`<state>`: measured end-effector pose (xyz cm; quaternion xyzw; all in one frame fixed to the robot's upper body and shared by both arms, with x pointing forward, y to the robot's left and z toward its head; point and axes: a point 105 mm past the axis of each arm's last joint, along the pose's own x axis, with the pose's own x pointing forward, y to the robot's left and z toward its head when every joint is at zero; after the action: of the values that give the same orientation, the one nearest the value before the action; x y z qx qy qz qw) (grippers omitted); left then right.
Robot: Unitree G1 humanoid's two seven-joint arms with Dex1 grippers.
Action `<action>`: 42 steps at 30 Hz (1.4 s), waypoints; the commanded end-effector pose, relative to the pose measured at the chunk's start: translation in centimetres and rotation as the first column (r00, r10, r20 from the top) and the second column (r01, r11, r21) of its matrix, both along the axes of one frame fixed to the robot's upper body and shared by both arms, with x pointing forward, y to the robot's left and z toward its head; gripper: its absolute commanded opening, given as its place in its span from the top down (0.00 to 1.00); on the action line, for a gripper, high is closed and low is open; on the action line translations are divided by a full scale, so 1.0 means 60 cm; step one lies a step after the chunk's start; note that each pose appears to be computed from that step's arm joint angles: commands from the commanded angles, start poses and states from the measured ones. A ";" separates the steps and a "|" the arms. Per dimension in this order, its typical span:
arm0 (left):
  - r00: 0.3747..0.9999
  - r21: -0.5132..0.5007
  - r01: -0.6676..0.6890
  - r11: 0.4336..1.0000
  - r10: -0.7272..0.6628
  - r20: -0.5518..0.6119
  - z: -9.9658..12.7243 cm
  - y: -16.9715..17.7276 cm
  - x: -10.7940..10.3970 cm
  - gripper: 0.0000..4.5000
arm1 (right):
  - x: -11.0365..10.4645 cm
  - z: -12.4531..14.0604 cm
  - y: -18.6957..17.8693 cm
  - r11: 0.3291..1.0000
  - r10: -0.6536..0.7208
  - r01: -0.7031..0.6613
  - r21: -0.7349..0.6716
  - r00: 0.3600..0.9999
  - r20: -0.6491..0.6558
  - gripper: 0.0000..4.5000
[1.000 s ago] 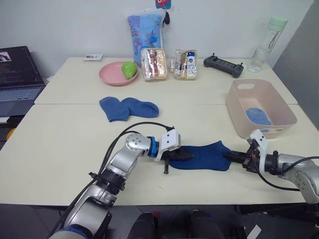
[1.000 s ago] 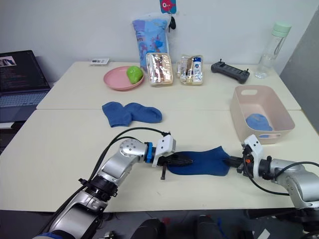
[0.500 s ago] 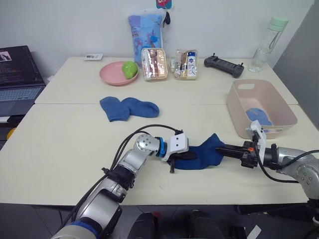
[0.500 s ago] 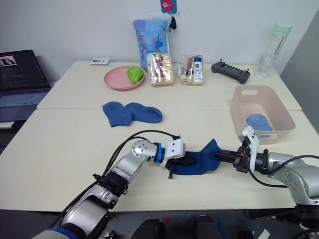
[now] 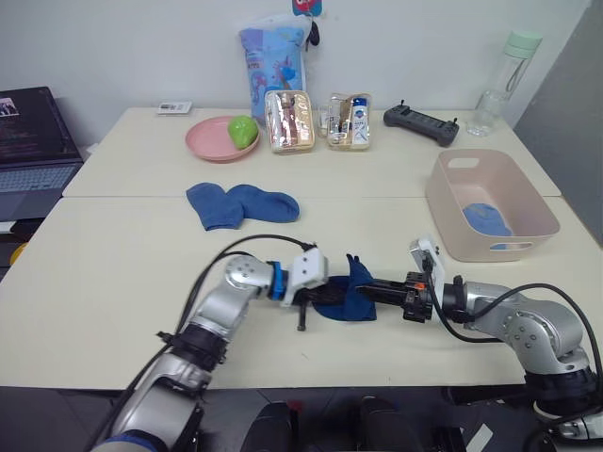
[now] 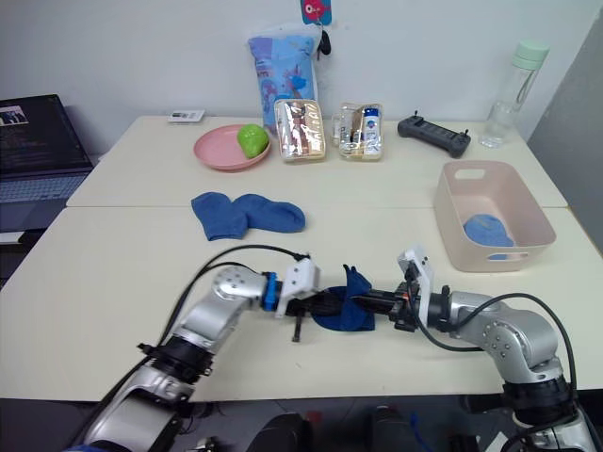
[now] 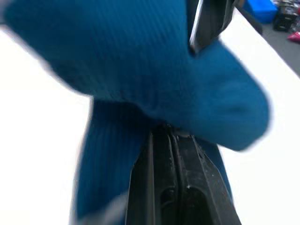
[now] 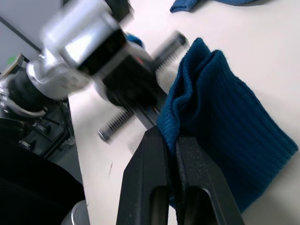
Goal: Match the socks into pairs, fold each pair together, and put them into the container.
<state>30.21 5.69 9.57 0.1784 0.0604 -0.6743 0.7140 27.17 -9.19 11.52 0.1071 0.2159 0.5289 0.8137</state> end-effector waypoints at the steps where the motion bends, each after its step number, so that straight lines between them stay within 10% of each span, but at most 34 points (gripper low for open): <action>1: 0.999 0.009 -0.025 1.000 0.025 0.040 0.052 0.045 -0.009 1.00 | 0.007 -0.004 0.018 1.000 0.024 -0.023 -0.014 0.999 0.040 0.99; 4: 0.993 0.041 -0.079 0.996 0.075 0.096 0.071 0.079 0.002 1.00 | 0.017 -0.020 0.027 0.999 0.014 -0.011 -0.046 0.999 0.047 0.99; 12: 0.988 -0.131 -0.085 0.988 0.101 0.119 0.135 0.048 0.009 1.00 | -0.006 0.030 0.021 0.995 0.065 -0.067 0.076 0.998 0.029 0.45; 18: 0.995 -0.182 -0.019 0.983 0.037 0.097 0.138 0.003 -0.016 1.00 | -0.042 0.051 -0.001 0.994 0.091 -0.091 0.067 0.996 0.004 0.45; 30: 0.988 0.145 -0.122 0.982 0.107 0.107 -0.039 0.059 -0.012 1.00 | -0.007 -0.033 -0.063 0.965 -0.212 0.196 -0.174 0.974 -0.083 0.45; 42: 0.986 0.132 -0.148 0.980 0.136 0.091 -0.041 0.068 -0.011 1.00 | 0.023 -0.047 0.015 0.988 -0.148 0.154 -0.002 0.948 -0.281 0.45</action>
<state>29.60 9.39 7.28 0.2413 0.0854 -0.6129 0.7476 28.33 -8.79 7.81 0.1895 0.3252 0.4356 0.8177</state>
